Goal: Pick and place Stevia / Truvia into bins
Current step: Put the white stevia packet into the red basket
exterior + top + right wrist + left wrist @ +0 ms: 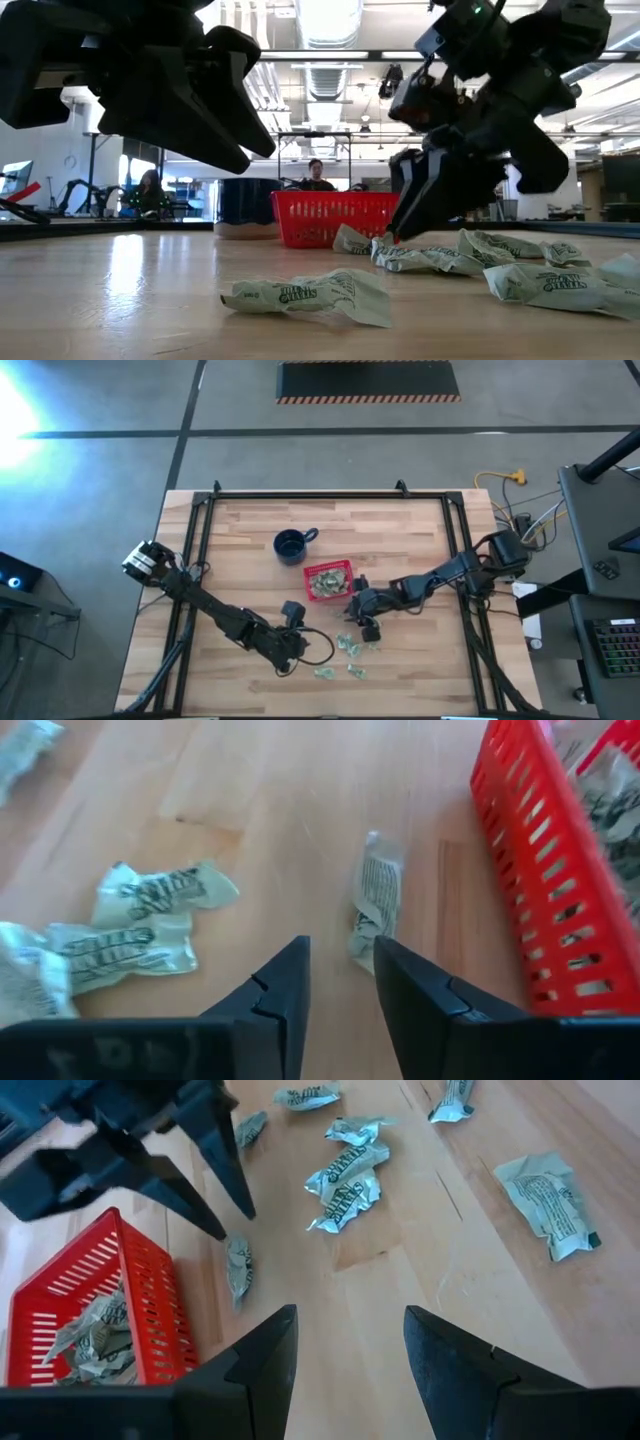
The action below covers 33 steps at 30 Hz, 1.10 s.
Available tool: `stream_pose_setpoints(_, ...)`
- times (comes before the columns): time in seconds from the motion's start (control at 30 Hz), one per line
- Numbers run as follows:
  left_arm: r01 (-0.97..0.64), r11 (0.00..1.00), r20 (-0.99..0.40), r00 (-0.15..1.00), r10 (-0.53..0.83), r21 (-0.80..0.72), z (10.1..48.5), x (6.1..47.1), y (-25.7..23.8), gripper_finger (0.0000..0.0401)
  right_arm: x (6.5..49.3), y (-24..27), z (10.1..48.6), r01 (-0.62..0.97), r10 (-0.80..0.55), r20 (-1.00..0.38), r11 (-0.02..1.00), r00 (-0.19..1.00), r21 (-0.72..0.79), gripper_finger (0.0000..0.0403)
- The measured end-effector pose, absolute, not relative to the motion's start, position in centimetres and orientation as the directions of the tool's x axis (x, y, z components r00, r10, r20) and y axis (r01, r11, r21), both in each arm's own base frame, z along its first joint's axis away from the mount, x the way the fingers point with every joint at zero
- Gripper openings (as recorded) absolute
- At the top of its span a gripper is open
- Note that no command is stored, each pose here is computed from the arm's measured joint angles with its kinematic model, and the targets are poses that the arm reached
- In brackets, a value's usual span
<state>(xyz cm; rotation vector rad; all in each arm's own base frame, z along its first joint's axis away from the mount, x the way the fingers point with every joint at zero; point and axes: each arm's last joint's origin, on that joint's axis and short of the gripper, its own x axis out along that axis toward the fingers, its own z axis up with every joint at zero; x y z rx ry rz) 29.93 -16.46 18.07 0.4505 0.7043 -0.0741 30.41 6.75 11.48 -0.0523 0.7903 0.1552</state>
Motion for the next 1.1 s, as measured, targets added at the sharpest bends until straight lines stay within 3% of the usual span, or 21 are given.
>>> stream_pose_setpoints(0.8, 0.216, 0.901, -0.643, 0.761, 0.086, 0.376, 17.97, 29.86, -16.42, 0.0169, 30.93, 6.74, 10.79, -0.149, 0.077, -0.693, 0.988, 0.717, -0.045, 0.0068)
stream_pose_setpoints(1.1, 0.216, 0.901, -0.643, 0.761, 0.086, 0.376, 17.95, 29.85, -16.41, 0.0169, 30.98, 6.68, 10.81, -0.185, 0.052, -0.695, 0.976, 0.717, -0.119, 0.0011)
